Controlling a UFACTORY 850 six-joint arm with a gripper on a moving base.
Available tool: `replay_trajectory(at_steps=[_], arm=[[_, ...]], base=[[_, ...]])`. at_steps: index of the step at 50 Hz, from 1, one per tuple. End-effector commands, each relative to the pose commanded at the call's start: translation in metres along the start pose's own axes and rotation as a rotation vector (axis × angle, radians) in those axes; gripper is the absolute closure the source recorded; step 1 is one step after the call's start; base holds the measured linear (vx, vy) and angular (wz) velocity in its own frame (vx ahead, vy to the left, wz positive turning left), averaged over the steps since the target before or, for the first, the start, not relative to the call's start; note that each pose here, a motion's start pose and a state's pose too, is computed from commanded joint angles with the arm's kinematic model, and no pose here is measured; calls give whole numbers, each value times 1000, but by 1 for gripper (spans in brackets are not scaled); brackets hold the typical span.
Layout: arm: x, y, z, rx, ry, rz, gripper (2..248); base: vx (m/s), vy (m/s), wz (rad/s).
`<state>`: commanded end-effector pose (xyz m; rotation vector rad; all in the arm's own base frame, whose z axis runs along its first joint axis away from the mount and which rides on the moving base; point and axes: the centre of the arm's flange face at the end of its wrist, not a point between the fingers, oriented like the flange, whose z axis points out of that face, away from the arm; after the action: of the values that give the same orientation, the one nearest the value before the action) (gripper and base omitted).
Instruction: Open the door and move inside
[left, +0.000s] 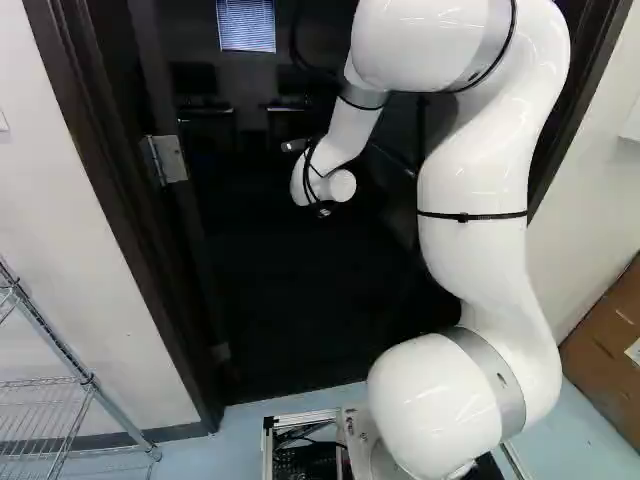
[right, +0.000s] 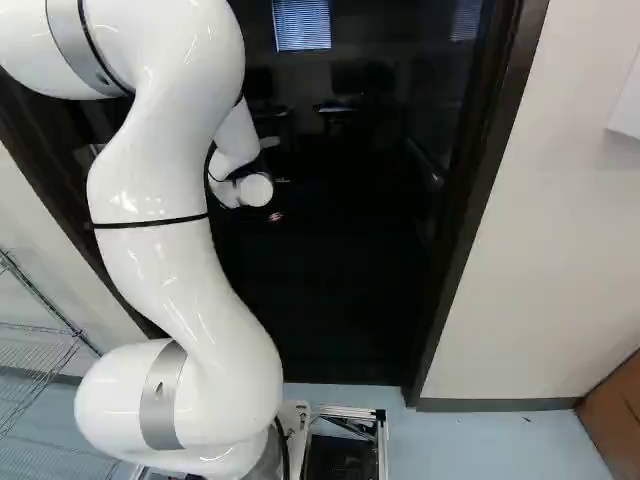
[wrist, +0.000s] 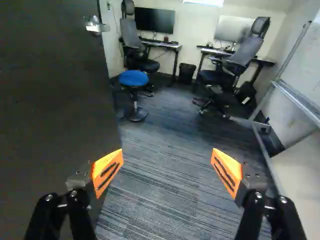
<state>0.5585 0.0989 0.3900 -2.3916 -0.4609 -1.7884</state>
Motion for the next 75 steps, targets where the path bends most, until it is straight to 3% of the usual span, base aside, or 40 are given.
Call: replay_trajectory(at_steps=[33,75], arm=[[-11,48,-33,-146,-19,90,3],[-33,74,-112,-239,-51,130,3]], base=[[0,0,0],[0,0,0]])
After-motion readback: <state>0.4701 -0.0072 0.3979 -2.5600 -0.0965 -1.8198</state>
